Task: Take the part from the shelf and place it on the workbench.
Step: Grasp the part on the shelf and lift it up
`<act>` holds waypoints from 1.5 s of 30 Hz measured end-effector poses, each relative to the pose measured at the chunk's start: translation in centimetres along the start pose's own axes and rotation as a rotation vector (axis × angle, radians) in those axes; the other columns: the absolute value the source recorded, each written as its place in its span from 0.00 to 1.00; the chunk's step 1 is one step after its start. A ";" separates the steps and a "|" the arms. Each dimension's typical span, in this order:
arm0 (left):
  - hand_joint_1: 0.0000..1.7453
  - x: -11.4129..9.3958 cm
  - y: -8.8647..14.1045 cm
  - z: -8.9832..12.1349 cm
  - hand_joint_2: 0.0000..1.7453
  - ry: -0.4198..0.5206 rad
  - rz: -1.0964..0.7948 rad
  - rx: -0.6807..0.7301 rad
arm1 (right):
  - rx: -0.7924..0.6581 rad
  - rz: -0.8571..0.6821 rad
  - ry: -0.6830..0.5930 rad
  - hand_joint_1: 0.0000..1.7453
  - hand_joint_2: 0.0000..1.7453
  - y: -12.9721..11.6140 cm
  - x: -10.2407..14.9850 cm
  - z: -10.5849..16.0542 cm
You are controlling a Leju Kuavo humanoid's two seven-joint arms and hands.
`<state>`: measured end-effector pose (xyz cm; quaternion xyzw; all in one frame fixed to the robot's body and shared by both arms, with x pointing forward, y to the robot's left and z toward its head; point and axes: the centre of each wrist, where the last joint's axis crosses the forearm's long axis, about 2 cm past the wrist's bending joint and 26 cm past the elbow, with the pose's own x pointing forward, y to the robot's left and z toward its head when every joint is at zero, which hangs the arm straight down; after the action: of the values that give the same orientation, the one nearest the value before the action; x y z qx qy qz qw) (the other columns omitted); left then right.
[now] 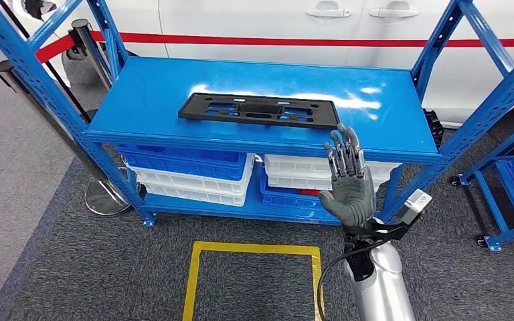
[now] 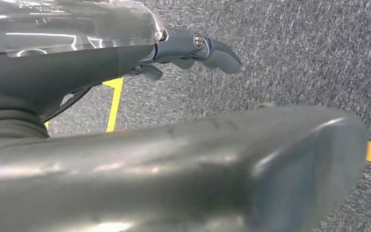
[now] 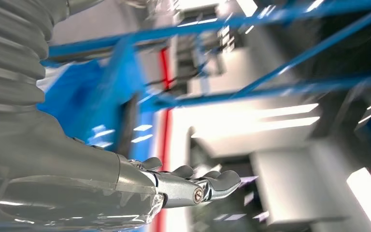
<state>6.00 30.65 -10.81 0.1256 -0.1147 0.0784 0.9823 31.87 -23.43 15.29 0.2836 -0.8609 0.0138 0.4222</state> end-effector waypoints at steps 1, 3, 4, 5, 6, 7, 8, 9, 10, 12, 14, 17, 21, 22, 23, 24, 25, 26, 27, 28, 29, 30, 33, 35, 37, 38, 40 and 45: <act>0.00 0.1 -0.1 0.0 0.00 0.000 0.002 -0.001 | 0.030 -0.011 -0.041 0.00 0.00 0.5 0.5 -0.7; 0.00 0.1 -0.3 0.0 0.00 0.001 0.006 -0.005 | 0.092 -0.033 -0.124 0.00 0.00 1.5 1.5 -2.2; 0.00 0.2 -0.5 0.1 0.00 0.002 0.009 -0.009 | 0.124 -0.044 -0.165 0.00 0.00 2.0 2.1 -3.0; 0.00 0.3 -0.7 0.1 0.00 0.002 0.012 -0.012 | 0.156 -0.054 -0.205 0.00 0.00 2.5 2.7 -3.7; 0.00 0.3 -0.9 0.2 0.00 0.002 0.016 -0.016 | 0.185 -0.065 -0.240 0.00 0.00 3.0 3.2 -4.3; 0.00 0.4 -1.0 0.2 0.00 0.003 0.020 -0.019 | 0.212 -0.077 -0.273 0.00 0.00 3.4 3.7 -4.8; 0.00 0.4 -1.2 0.2 0.00 0.004 0.023 -0.022 | 0.235 -0.090 -0.302 0.00 0.00 3.9 4.1 -5.2; 0.00 0.4 -1.3 0.3 0.00 0.007 0.026 -0.025 | 0.255 -0.105 -0.328 0.00 0.00 4.3 4.5 -5.6; 0.00 0.4 -1.5 0.3 0.00 0.010 0.027 -0.028 | 0.273 -0.121 -0.353 0.00 0.00 4.7 4.8 -5.9; 0.00 0.3 -1.8 0.4 0.00 0.016 0.027 -0.034 | 0.306 -0.160 -0.399 0.00 0.00 5.7 5.4 -6.5; 0.00 0.4 -2.1 0.5 0.00 0.020 0.026 -0.040 | 0.332 -0.201 -0.434 0.00 0.00 6.6 6.0 -7.1; 0.00 0.6 -2.4 0.5 0.00 0.024 0.024 -0.046 | 0.352 -0.244 -0.457 0.00 0.00 7.5 6.4 -7.5; 0.00 0.8 -2.5 0.5 0.00 0.028 0.019 -0.051 | 0.384 -0.274 -0.479 0.00 0.00 8.5 6.9 -7.9; 0.00 0.9 -2.6 0.5 0.00 0.029 0.018 -0.052 | 0.391 -0.278 -0.480 0.00 0.00 8.7 7.0 -8.0; 0.00 0.9 -2.6 0.6 0.00 0.031 0.017 -0.053 | 0.395 -0.281 -0.480 0.00 0.00 8.8 7.0 -8.0; 0.00 0.8 -2.6 0.6 0.00 0.034 0.015 -0.054 | 0.398 -0.284 -0.479 0.00 0.00 8.9 7.0 -8.0; 0.00 0.8 -2.6 0.6 0.00 0.036 0.014 -0.054 | 0.401 -0.287 -0.478 0.00 0.00 9.0 7.0 -8.0; 0.00 0.7 -2.7 0.6 0.00 0.038 0.013 -0.055 | 0.403 -0.289 -0.479 0.00 0.00 9.1 7.1 -8.0; 0.00 0.7 -2.7 0.6 0.00 0.039 0.013 -0.055 | 0.406 -0.290 -0.482 0.00 0.00 9.1 7.1 -8.0; 0.00 0.7 -2.6 0.6 0.00 0.039 0.013 -0.054 | 0.409 -0.291 -0.485 0.00 0.00 9.2 7.2 -8.0; 0.00 0.8 -2.6 0.6 0.00 0.038 0.014 -0.054 | 0.412 -0.292 -0.487 0.00 0.00 9.3 7.3 -8.1; 0.00 0.8 -2.7 0.6 0.00 0.037 0.015 -0.055 | 0.416 -0.293 -0.490 0.00 0.00 9.3 7.3 -8.1; 0.00 0.8 -2.7 0.6 0.00 0.035 0.017 -0.056 | 0.425 -0.296 -0.495 0.00 0.00 9.5 7.5 -8.1; 0.00 0.6 -2.7 0.6 0.00 0.036 0.017 -0.057 | 0.433 -0.296 -0.502 0.00 0.00 9.6 7.7 -8.2; 0.00 0.6 -2.7 0.6 0.00 0.034 0.017 -0.058 | 0.437 -0.294 -0.505 0.00 0.00 9.6 7.9 -8.2; 0.00 0.7 -2.7 0.6 0.00 0.034 0.017 -0.058 | 0.437 -0.294 -0.503 0.00 0.00 9.6 7.9 -8.2; 0.00 0.6 -2.7 0.6 0.00 0.035 0.017 -0.057 | 0.434 -0.293 -0.495 0.00 0.00 9.6 7.8 -8.1; 0.00 0.3 -3.0 0.7 0.00 0.043 0.024 -0.059 | 0.426 -0.285 -0.471 0.00 0.00 9.4 7.6 -7.8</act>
<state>6.67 27.66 -10.76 0.0933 -0.0973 0.0895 0.9868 29.13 -17.08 27.89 0.4781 -0.8643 0.0681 0.1409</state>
